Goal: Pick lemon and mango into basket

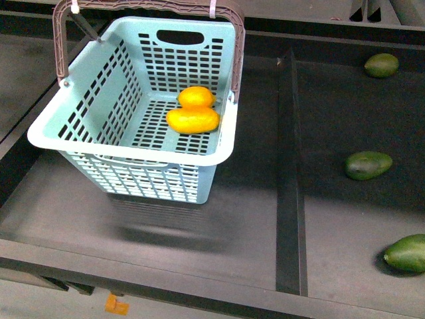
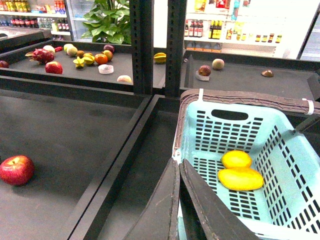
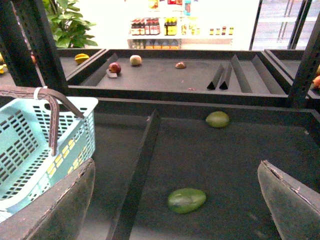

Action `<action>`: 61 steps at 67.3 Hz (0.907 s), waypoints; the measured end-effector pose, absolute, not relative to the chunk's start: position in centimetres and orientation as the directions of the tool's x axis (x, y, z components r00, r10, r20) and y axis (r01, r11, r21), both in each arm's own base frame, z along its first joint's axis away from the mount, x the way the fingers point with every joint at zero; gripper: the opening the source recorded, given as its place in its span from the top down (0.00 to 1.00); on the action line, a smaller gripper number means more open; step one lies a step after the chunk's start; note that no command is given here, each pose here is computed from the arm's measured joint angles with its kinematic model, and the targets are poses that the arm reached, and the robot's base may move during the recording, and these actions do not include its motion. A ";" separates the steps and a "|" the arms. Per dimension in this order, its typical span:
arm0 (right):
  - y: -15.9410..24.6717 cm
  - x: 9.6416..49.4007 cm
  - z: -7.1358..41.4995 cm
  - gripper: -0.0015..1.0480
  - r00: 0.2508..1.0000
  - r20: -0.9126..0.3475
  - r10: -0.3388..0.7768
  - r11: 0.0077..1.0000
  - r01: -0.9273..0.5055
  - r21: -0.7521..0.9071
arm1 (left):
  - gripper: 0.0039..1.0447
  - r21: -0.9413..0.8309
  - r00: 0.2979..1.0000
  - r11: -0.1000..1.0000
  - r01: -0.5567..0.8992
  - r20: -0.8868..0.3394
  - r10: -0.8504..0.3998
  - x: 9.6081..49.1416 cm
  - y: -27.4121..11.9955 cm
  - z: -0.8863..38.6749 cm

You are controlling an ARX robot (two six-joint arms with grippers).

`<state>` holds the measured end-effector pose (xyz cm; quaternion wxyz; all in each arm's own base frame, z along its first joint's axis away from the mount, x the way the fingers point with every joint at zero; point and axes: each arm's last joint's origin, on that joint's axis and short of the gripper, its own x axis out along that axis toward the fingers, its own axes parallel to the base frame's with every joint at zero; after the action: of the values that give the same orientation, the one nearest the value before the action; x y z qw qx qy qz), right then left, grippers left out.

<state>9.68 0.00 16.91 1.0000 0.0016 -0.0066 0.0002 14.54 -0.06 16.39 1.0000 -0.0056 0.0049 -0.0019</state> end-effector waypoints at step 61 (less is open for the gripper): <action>0.0 9.7 16.9 0.08 1.000 0.013 0.000 1.000 0.000 0.003 | 0.97 -0.011 1.000 1.000 0.004 0.015 -0.004 10.8 0.0 17.1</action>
<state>9.68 0.00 16.91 1.0000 0.0016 -0.0066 0.0000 10.79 -0.05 17.11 1.0000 -0.0056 -0.0075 -0.0021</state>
